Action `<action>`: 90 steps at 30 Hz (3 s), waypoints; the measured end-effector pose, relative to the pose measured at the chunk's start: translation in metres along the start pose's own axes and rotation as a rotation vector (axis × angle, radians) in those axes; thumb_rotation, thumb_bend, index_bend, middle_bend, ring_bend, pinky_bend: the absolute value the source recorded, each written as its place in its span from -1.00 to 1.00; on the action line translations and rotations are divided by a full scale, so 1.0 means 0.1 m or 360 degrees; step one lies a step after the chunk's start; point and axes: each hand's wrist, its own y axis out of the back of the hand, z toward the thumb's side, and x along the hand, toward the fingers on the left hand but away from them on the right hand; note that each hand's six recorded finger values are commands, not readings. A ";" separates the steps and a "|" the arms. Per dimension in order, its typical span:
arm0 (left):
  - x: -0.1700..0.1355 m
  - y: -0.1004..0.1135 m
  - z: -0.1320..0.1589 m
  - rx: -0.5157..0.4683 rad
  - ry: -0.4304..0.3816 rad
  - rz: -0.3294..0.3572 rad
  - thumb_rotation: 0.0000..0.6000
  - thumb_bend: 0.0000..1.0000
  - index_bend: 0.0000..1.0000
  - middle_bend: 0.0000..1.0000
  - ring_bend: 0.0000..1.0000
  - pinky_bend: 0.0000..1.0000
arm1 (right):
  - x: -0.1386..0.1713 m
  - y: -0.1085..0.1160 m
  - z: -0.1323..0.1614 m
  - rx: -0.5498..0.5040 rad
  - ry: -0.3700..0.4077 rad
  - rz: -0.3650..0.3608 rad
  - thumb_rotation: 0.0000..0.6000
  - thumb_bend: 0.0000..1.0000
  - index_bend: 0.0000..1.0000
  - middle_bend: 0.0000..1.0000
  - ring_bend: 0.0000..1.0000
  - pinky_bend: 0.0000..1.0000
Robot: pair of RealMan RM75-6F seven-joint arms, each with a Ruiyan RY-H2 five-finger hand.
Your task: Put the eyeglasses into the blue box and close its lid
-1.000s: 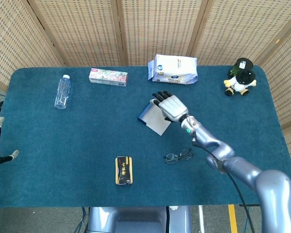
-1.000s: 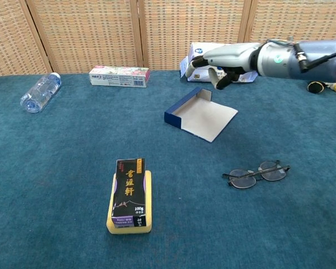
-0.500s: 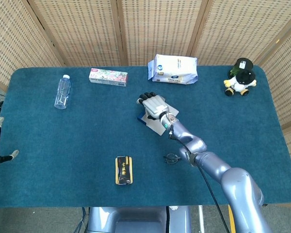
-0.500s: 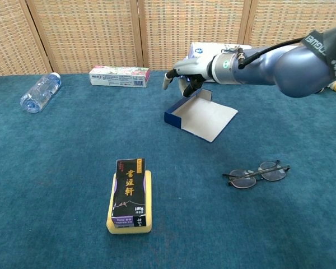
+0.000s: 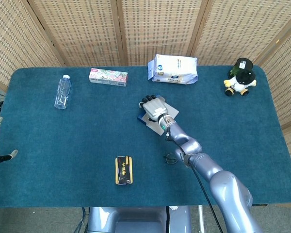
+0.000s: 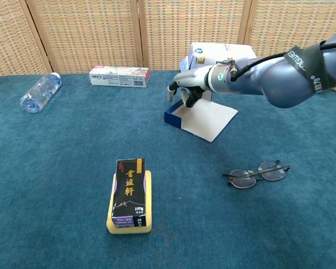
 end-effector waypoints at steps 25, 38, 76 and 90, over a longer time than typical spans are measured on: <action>-0.02 -0.02 0.05 0.0014 -0.0022 -0.0007 1.00 -1.00 -1.00 -1.00 -1.00 -1.00 | 0.13 -0.03 -0.89 0.0363 -0.0300 0.0254 1.00 1.00 -0.24 -0.30 -0.91 -0.83; -0.03 -0.08 0.11 0.0042 -0.0054 -0.0031 1.00 -1.00 -1.00 -1.00 -1.00 -1.00 | 0.33 -0.17 -1.45 0.0356 -0.0495 0.0468 1.00 1.00 -0.24 -0.30 -0.88 -0.83; -0.06 -0.12 0.18 0.0050 -0.0107 -0.0049 1.00 -1.00 -1.00 -1.00 -1.00 -1.00 | 2.03 -0.26 -0.73 0.0019 0.0212 -0.0309 1.00 -0.29 -0.29 -1.00 -1.00 -0.88; -0.10 -0.09 0.21 0.0054 -0.0130 -0.0023 1.00 -1.00 -1.00 -1.00 -1.00 -1.00 | 2.29 -0.80 -0.77 -0.0038 0.0247 -0.0206 1.00 -0.07 -0.25 -1.00 -1.00 -0.88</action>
